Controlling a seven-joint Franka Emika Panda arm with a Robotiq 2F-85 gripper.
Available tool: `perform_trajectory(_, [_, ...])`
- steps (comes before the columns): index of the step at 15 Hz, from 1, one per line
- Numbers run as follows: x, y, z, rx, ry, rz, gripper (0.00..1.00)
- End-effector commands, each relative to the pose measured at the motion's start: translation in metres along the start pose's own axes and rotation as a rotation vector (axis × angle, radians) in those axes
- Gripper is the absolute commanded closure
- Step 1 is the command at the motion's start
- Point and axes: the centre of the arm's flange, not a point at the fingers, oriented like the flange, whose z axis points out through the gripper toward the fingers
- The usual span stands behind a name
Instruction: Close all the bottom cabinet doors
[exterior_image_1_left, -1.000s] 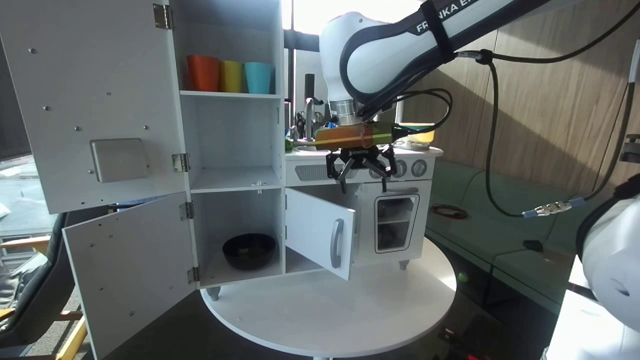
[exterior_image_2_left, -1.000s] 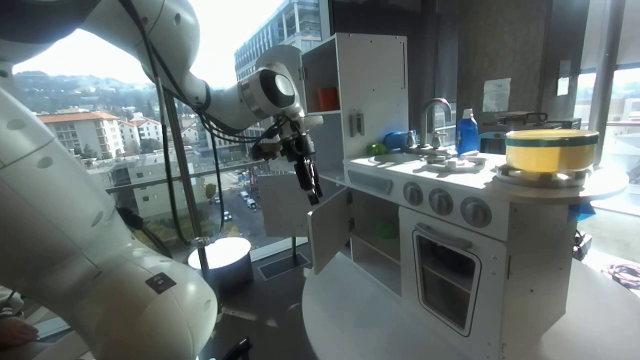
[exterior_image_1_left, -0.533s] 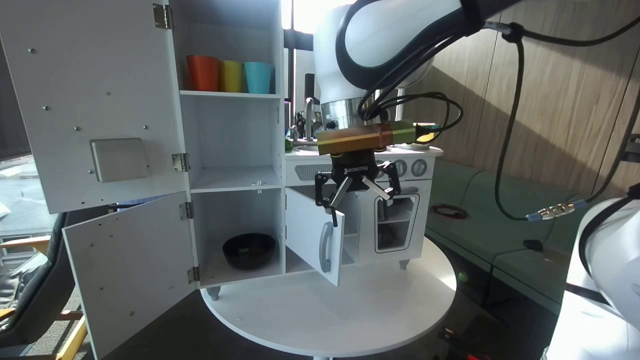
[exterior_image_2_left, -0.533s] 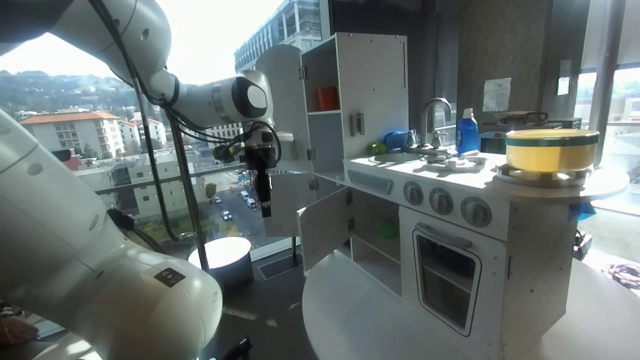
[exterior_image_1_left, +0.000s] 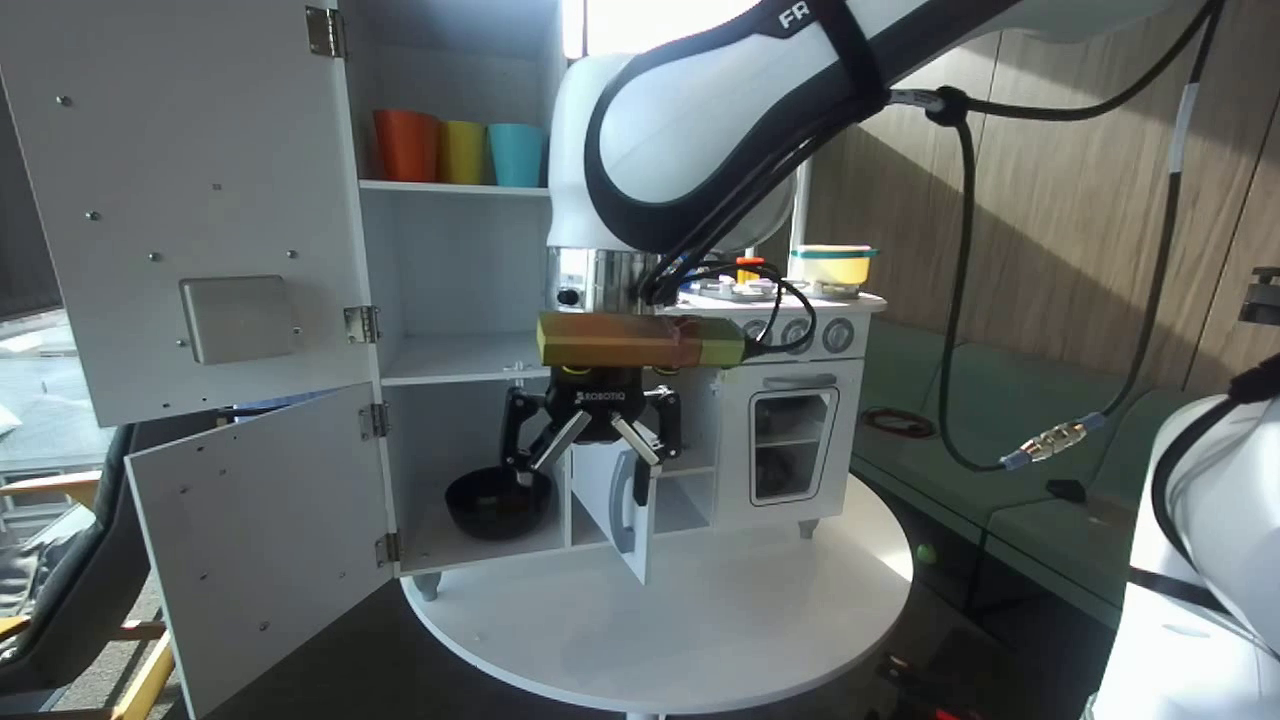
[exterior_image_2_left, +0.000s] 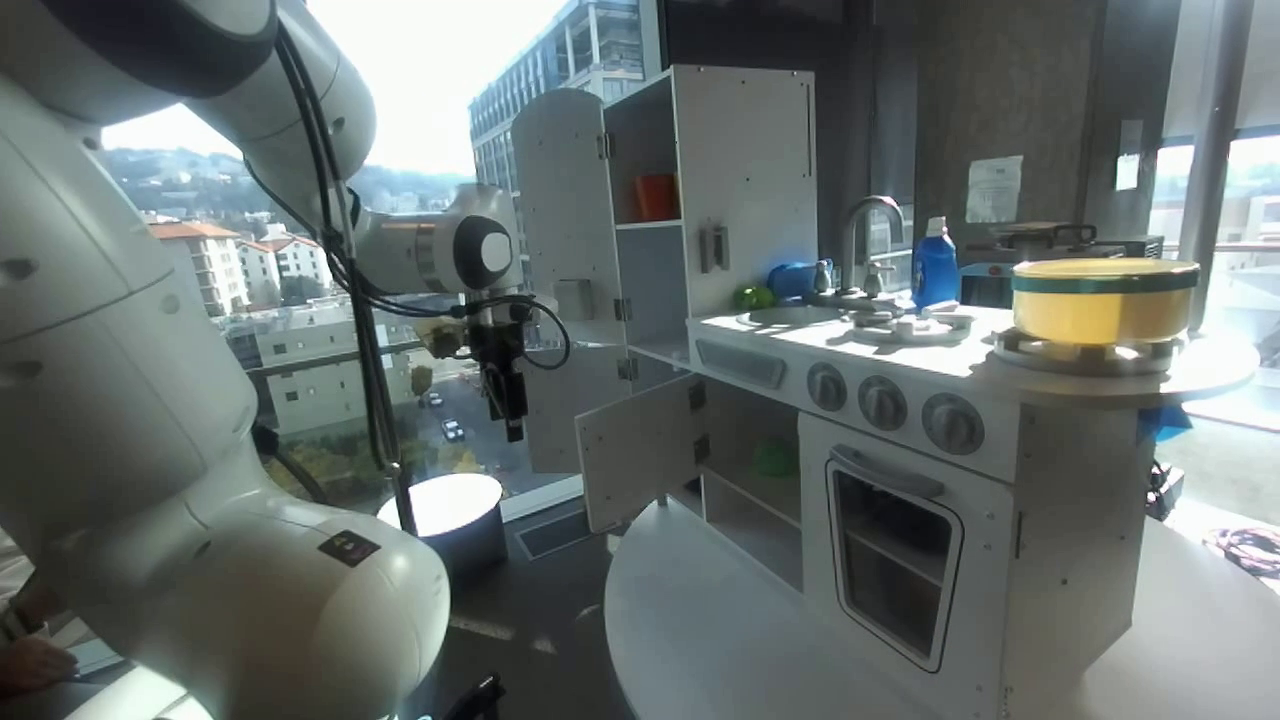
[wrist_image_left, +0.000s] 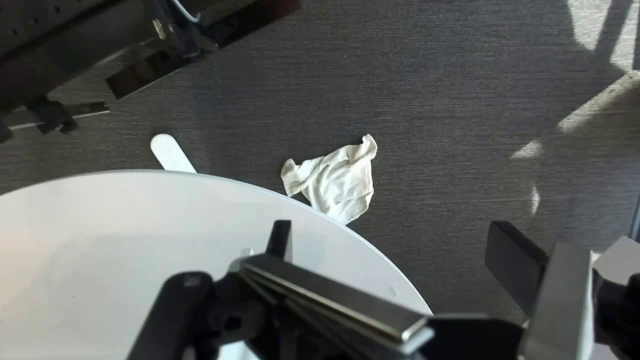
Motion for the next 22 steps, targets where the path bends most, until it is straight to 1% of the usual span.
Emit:
perform_trajectory(1, [0.035, -0.035, 0.001, 0.11, 0.09, -0.034, 0.0])
perform_trajectory(2, [0.044, -0.037, 0.001, 0.128, 0.124, -0.027, 0.0])
perform_trajectory(4, [0.062, -0.035, -0.001, 0.127, 0.201, -0.04, 0.0])
perform_trajectory(5, [0.071, -0.03, -0.001, 0.108, 0.243, -0.047, 0.0])
perform_trajectory(7, [0.086, -0.014, 0.0, 0.04, 0.3, -0.077, 0.0])
perform_trajectory(8, [0.091, -0.003, 0.002, -0.007, 0.303, -0.09, 0.0])
perform_trajectory(10, [0.099, 0.017, 0.005, -0.064, 0.302, -0.1, 0.0])
perform_trajectory(13, [0.106, 0.045, 0.009, -0.127, 0.283, -0.081, 0.0])
perform_trajectory(16, [0.121, 0.067, 0.014, -0.123, 0.304, -0.015, 0.0])
perform_trajectory(19, [0.137, 0.093, 0.011, -0.087, 0.43, 0.078, 0.0])
perform_trajectory(22, [0.143, 0.125, 0.017, -0.071, 0.549, 0.146, 0.0])
